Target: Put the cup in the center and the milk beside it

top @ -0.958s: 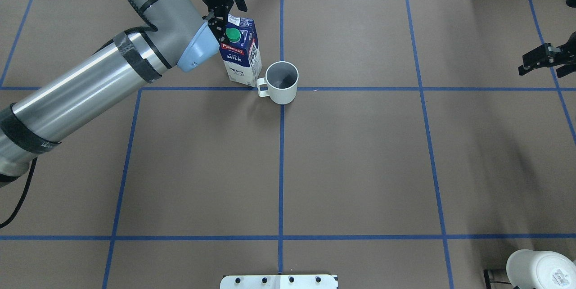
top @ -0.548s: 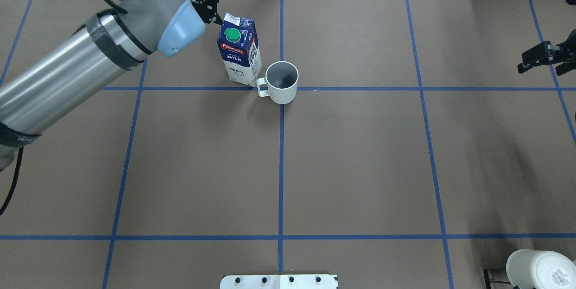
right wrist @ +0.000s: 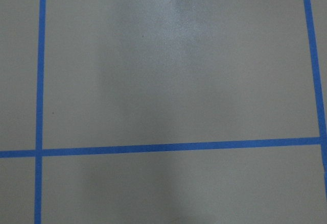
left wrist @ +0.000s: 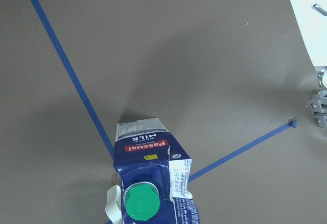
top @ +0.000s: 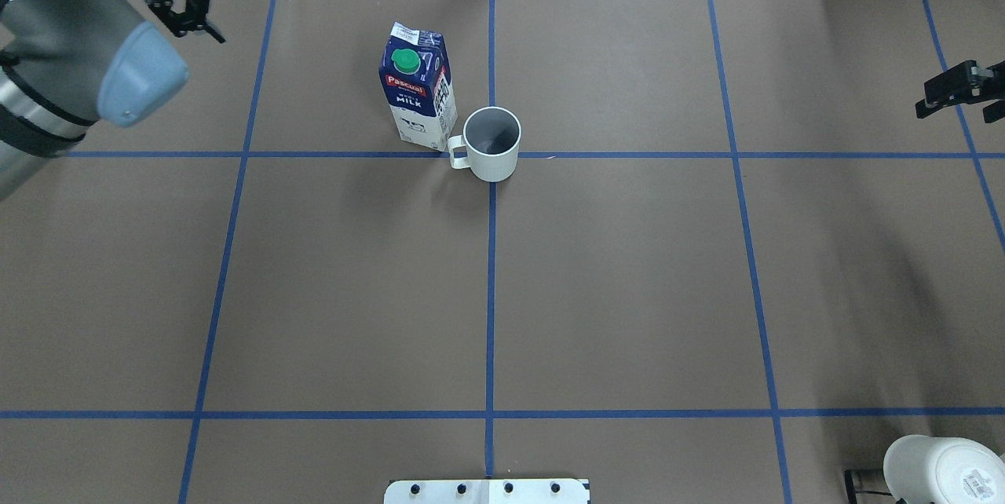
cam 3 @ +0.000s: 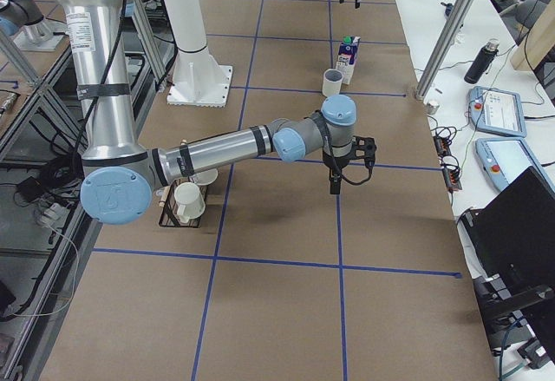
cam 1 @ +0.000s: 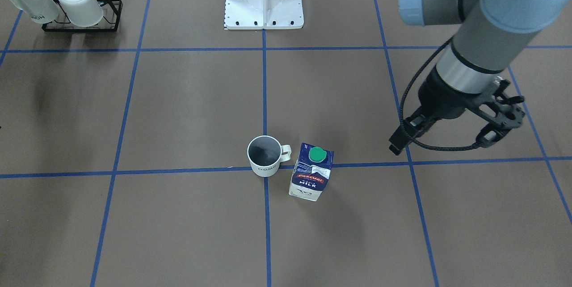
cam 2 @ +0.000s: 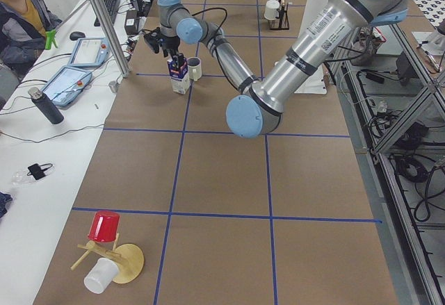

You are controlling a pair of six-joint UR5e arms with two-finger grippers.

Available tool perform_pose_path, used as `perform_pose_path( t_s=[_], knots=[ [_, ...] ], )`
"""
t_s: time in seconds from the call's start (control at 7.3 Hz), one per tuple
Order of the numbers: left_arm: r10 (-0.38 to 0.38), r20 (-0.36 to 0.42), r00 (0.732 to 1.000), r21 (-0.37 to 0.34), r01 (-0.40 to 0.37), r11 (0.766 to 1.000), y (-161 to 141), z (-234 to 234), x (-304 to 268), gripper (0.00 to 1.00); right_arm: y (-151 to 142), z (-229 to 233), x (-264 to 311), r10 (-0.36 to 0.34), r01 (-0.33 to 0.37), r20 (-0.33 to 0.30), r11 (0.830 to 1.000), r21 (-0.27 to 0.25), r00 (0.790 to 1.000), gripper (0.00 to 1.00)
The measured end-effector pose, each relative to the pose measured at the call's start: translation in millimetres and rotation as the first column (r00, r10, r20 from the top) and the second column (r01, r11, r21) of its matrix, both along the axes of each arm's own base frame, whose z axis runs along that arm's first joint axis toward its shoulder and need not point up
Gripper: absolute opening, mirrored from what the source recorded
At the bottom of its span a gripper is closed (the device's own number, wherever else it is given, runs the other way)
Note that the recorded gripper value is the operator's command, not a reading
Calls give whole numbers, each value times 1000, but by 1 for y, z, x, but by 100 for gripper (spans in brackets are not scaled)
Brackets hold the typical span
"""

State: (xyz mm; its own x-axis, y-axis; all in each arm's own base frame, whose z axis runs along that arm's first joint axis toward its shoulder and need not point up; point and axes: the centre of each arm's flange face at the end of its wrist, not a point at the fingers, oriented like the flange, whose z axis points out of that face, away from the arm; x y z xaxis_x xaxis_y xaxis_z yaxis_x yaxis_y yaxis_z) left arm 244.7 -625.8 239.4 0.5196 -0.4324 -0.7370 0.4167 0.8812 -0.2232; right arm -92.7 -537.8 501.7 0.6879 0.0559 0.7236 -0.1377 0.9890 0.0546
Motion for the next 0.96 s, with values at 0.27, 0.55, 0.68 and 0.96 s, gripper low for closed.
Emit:
perform_pose_path(
  t_s=[0.27, 0.55, 0.68, 0.96],
  knots=[
    [169, 143, 975, 196, -196, 961, -8, 74, -70, 98, 0, -2, 1, 2, -2, 1, 1000, 5, 1000, 100],
    [328, 290, 899, 309, -412, 857, 2, 156, -137, 98, -1, -1, 9, -9, 9, -6, 1000, 25, 1000, 100],
    [396, 339, 853, 339, -504, 794, 18, 197, -171, 98, -3, 1, 21, -15, 16, -12, 999, 41, 1000, 100],
    [458, 336, 823, 374, -563, 737, 63, 257, -202, 98, -3, 5, 52, 3, -3, -8, 999, 48, 1000, 100]
  ],
)
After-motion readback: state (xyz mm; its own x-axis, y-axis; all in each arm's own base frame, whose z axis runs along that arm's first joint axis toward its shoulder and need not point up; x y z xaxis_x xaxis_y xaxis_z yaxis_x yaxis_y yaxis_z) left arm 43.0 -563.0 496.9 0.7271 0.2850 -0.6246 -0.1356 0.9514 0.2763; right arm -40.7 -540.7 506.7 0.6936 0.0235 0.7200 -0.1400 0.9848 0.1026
